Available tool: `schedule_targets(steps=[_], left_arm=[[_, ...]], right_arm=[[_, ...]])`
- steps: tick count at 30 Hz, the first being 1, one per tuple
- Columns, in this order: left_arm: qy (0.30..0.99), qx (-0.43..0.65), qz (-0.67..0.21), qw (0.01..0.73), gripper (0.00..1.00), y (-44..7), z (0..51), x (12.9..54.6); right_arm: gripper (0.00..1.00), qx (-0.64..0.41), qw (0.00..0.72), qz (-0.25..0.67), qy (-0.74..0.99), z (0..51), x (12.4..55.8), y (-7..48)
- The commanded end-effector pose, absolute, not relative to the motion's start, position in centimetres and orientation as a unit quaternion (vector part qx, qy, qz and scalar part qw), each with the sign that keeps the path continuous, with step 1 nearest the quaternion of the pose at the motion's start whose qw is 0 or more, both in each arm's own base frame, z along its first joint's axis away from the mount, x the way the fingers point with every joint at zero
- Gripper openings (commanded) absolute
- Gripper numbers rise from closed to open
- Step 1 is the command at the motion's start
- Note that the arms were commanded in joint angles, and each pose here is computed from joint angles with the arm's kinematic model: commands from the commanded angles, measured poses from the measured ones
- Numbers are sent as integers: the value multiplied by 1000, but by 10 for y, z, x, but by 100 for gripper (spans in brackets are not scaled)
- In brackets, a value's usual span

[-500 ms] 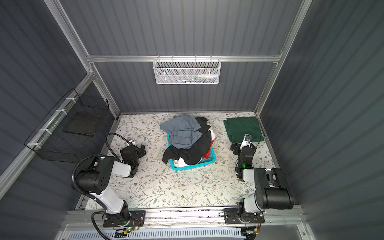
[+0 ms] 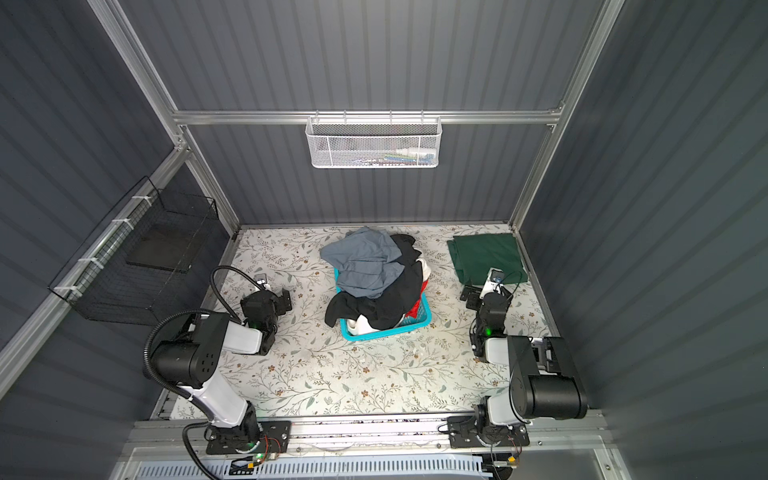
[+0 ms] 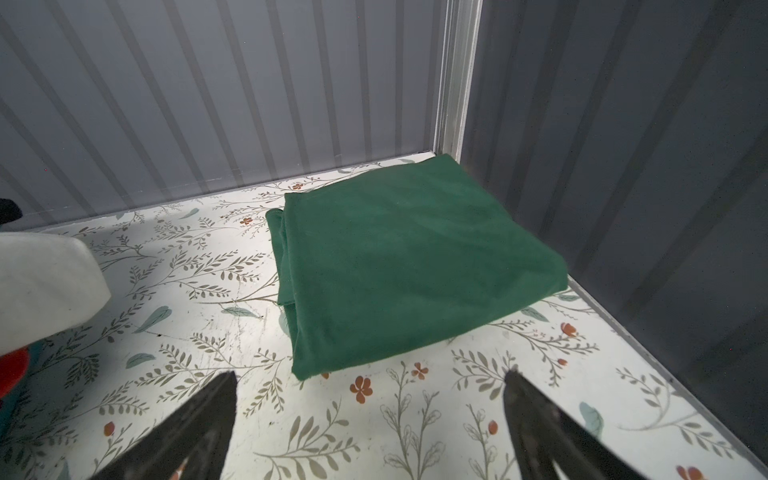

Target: Fold and stack the t-shirts

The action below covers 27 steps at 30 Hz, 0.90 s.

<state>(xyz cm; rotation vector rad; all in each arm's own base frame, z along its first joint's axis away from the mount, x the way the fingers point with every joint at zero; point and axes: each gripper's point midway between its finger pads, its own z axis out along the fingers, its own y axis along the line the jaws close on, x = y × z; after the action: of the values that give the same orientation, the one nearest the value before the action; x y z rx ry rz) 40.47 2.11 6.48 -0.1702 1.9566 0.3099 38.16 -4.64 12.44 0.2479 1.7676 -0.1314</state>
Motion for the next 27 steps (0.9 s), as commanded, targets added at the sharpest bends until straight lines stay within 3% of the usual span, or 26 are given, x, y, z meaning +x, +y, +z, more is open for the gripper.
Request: schedule_targets(steps=[1,19,22,24,27], left_arm=[[818,-84,131,554,100,23,70,408],[813,-78,144,559,100,20,77,405],[794,-79,175,577,100,16,98,402],[809,-72,191,551,100,10,112,401],[800,-94,190,561,100,10,130,396]], right_arm=[[99,113,625,-59,770,123,379,-47],[99,117,627,-80,766,127,376,-48],[99,101,635,-83,762,132,376,-41],[99,100,638,-85,759,136,374,-40],[99,132,605,-129,775,156,373,-51]])
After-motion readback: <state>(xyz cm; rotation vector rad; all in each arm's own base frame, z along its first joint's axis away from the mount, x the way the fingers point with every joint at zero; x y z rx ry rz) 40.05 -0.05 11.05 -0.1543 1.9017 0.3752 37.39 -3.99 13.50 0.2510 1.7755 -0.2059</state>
